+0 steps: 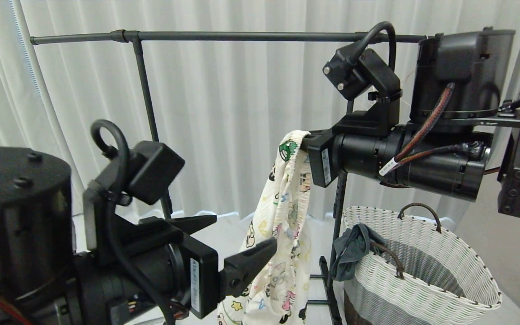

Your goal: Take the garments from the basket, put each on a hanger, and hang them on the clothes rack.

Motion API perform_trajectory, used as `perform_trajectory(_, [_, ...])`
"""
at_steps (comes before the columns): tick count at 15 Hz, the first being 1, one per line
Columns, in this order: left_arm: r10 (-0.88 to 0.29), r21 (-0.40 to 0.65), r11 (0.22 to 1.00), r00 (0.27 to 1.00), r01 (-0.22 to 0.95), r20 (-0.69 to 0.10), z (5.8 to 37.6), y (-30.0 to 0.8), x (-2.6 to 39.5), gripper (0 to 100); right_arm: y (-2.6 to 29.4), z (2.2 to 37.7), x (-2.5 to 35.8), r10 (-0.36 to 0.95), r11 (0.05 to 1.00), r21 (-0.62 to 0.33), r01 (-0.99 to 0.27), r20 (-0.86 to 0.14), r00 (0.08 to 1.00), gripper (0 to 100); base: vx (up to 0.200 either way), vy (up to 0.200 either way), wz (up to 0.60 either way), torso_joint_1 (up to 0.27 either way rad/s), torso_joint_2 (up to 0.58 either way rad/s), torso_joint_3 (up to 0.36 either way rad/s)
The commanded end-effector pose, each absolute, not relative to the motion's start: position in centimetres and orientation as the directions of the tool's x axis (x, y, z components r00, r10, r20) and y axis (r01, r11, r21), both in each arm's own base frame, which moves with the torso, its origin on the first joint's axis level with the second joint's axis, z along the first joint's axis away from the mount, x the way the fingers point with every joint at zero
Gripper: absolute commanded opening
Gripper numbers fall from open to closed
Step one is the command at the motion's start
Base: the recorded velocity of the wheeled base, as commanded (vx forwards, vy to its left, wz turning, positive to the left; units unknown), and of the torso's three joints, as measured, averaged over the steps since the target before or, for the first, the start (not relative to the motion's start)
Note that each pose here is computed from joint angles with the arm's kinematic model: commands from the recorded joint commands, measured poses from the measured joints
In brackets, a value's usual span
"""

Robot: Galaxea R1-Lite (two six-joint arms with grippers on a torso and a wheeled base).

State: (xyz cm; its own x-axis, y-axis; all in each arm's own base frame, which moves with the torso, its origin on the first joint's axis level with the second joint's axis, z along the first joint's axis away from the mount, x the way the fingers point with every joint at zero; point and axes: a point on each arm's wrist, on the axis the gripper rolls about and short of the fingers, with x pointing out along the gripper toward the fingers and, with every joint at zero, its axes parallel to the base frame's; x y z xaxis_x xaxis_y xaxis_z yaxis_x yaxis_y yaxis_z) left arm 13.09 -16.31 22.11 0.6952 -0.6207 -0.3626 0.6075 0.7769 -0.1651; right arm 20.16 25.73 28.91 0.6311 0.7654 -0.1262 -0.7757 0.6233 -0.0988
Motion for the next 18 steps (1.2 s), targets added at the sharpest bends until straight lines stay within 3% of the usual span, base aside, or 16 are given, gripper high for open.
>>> perform_trajectory(1, [-0.607,-0.160,0.780,0.672,0.604,-0.424,20.4,-17.5,13.7,100,25.7,29.9,19.8,0.773,0.619,-0.099,-0.779,-0.095,0.627,0,0.000,0.000,0.00,0.000,0.00,0.000])
perform_trajectory(4, [-0.598,-0.215,0.798,0.689,0.564,-0.410,18.5,-19.9,15.9,100,25.3,30.7,18.9,0.785,0.608,-0.100,-0.788,-0.069,0.615,0,0.000,0.000,0.00,0.000,0.00,0.000])
perform_trajectory(11, [-0.595,-0.230,0.802,0.702,0.551,-0.393,17.2,-21.4,17.4,100,24.5,31.4,18.8,0.781,0.617,-0.096,-0.781,-0.046,0.623,0,0.000,0.000,0.00,0.000,0.00,0.000])
perform_trajectory(14, [-0.543,-0.187,0.831,0.690,0.524,-0.478,14.5,-21.7,17.5,100,24.1,31.6,18.7,0.775,0.625,-0.096,-0.775,-0.040,0.630,0,0.000,0.000,0.00,0.000,0.00,0.000])
perform_trajectory(18, [-0.362,-0.058,0.918,0.767,0.393,-0.529,12.0,-19.3,16.0,100,22.3,31.4,19.3,0.741,0.664,-0.097,-0.742,-0.051,0.670,0,0.000,0.000,0.00,0.000,0.00,0.000])
